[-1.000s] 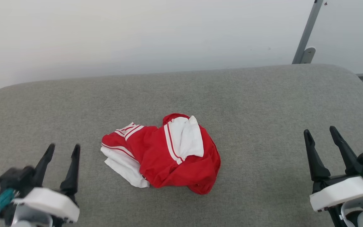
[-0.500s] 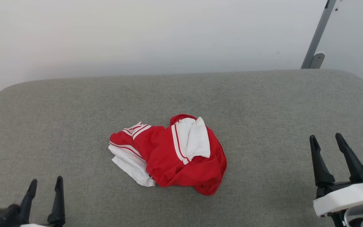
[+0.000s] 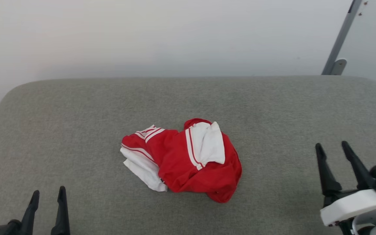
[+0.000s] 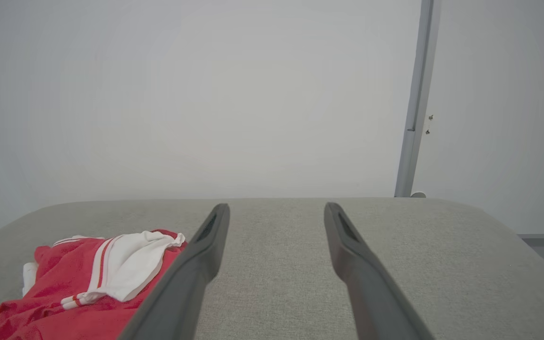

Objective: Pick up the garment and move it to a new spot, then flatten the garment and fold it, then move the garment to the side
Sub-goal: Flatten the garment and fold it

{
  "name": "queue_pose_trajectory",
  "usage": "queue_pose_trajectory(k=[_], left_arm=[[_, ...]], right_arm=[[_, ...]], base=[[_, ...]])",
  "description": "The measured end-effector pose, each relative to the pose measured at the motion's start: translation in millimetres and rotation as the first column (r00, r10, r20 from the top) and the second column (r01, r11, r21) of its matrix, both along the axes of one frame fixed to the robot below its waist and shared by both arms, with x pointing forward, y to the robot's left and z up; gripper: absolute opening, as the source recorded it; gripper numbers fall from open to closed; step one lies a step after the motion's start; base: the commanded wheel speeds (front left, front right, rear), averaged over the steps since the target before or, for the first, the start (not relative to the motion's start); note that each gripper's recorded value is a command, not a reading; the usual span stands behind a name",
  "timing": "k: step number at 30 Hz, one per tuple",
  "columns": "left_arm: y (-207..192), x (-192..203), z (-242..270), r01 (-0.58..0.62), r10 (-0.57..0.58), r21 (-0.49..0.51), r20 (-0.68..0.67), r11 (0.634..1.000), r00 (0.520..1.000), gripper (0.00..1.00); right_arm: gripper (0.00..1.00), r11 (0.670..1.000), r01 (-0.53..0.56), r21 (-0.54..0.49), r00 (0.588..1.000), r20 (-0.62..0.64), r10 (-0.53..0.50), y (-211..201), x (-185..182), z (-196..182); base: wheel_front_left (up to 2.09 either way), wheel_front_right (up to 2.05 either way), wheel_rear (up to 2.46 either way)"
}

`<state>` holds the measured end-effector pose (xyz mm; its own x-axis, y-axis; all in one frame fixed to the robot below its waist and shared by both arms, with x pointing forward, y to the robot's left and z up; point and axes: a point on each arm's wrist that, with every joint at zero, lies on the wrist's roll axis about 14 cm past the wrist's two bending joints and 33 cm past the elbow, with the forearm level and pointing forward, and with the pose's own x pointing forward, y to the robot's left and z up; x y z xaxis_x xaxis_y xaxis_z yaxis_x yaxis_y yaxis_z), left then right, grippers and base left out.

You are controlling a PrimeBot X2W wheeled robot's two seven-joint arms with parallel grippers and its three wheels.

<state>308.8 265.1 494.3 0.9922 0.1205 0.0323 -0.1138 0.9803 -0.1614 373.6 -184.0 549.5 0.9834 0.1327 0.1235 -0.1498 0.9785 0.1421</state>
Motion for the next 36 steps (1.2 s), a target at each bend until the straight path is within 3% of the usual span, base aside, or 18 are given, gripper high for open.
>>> queue_pose_trajectory(k=[6,12,15,16,21,27,31,32,33,34,35,36], left_arm=[[2.4,-4.7,2.3,-0.020,0.020,-0.008,0.014,1.000,1.000,1.00],[2.5,-6.7,5.2,-0.034,0.035,-0.017,0.027,0.999,0.999,1.00],[1.6,-4.4,7.5,-0.038,0.039,-0.019,0.034,0.999,0.999,1.00],[0.8,-4.2,6.1,-0.042,0.043,-0.022,0.029,0.999,0.999,1.00],[1.5,-5.0,0.0,-0.066,0.066,-0.036,0.008,0.997,0.998,1.00],[4.5,-3.4,-7.6,-0.095,0.094,-0.050,-0.021,0.994,0.995,1.00],[6.1,-0.5,-12.8,-0.109,0.107,-0.057,-0.040,0.992,0.993,1.00],[6.8,0.0,-14.6,-0.112,0.110,-0.057,-0.047,0.992,0.993,1.00],[7.3,0.9,-15.5,-0.117,0.114,-0.063,-0.050,0.991,0.992,1.00],[7.3,1.5,-16.5,-0.119,0.116,-0.068,-0.053,0.991,0.992,1.00],[7.0,2.1,-17.3,-0.119,0.115,-0.069,-0.056,0.991,0.992,1.00],[7.1,2.6,-18.4,-0.119,0.115,-0.068,-0.060,0.991,0.992,1.00]], right_arm=[[1.00,0.990,-0.138,-0.040,0.989,-0.059,0.136,36.2,13.6,-6.1],[1.00,0.937,-0.336,-0.091,0.934,-0.162,0.319,88.6,32.8,-16.7],[1.00,0.899,-0.424,-0.108,0.886,-0.253,0.388,110.5,43.4,-30.9],[1.00,0.867,-0.482,-0.126,0.847,-0.322,0.424,123.3,48.9,-43.2],[1.00,0.797,-0.590,-0.129,0.743,-0.474,0.473,149.0,62.2,-71.5],[1.00,0.716,-0.686,-0.130,0.616,-0.627,0.476,168.6,71.8,-106.1],[1.00,0.679,-0.722,-0.133,0.556,-0.696,0.455,176.5,79.5,-125.8],[0.80,0.675,-0.726,-0.133,0.543,-0.713,0.444,176.9,81.5,-131.1],[0.49,0.675,-0.728,-0.121,0.529,-0.726,0.440,178.2,82.9,-135.6],[0.35,0.675,-0.729,-0.111,0.515,-0.739,0.434,179.6,83.8,-140.3],[0.04,0.668,-0.736,-0.113,0.503,-0.752,0.427,181.0,83.7,-144.2],[0.04,0.667,-0.738,-0.106,0.495,-0.757,0.427,183.1,84.5,-145.8]], base=[[0.00,0.00,0.00],[0.00,0.00,0.00],[0.00,0.00,0.00],[0.00,0.00,0.00],[0.00,0.00,0.00],[0.00,0.00,0.00],[0.00,0.00,0.00],[0.00,0.00,0.00],[0.00,0.00,0.00],[0.00,0.00,0.00],[0.00,0.00,0.00],[0.00,0.00,0.00]])
